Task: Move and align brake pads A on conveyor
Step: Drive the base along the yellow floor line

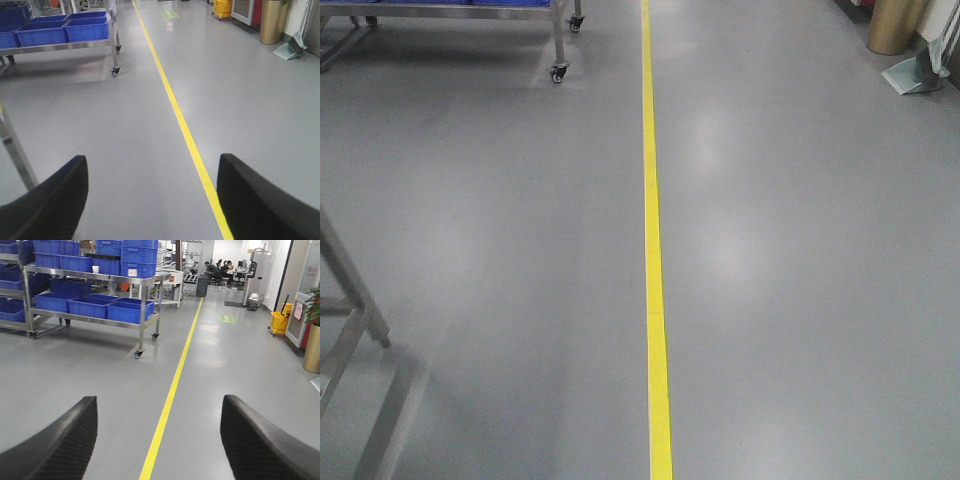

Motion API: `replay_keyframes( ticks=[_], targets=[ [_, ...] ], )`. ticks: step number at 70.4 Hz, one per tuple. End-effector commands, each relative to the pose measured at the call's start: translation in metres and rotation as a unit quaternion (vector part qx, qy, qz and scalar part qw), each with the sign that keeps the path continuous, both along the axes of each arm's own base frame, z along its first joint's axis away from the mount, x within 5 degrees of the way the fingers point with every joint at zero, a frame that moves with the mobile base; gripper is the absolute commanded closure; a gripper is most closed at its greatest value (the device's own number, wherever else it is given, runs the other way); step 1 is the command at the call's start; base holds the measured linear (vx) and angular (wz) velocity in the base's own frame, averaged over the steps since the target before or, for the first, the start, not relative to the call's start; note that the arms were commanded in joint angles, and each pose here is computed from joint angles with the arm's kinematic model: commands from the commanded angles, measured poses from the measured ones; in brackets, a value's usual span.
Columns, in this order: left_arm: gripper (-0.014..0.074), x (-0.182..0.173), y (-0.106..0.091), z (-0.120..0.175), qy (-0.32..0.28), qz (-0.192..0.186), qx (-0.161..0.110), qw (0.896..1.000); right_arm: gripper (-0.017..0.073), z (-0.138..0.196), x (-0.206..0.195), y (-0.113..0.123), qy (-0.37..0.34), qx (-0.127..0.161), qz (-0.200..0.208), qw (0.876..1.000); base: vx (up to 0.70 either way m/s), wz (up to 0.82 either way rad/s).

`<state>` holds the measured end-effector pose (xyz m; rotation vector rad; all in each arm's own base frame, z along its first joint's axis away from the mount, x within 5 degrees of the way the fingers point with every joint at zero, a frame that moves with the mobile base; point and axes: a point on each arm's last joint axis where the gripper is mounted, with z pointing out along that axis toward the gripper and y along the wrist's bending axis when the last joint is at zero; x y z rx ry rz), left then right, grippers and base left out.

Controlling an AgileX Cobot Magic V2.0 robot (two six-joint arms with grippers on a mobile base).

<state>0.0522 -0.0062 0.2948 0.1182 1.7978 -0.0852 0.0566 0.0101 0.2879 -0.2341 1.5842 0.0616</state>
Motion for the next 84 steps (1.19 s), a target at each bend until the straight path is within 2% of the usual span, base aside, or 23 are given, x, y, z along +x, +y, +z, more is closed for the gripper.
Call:
replay_keyframes(
  ticks=[1, 28, 84],
  targets=[
    [0.007, 0.0012, -0.0009, 0.0138, -0.041, -0.004, -0.01, 0.999, 0.0062, 0.0148, -0.0003, 0.0003, -0.046, 0.003, 0.002, 0.999, 0.64, -0.12],
    [0.007, 0.0012, -0.0009, 0.0138, -0.041, -0.004, -0.01, 0.999, 0.0062, 0.0148, -0.0003, 0.0003, -0.046, 0.003, 0.002, 0.999, 0.61, -0.06],
    [0.007, 0.0012, -0.0009, 0.0138, -0.041, -0.004, -0.01, 0.999, 0.0062, 0.0148, -0.0003, 0.0002, -0.046, 0.003, 0.001, 0.999, 0.48, 0.13]
  ],
)
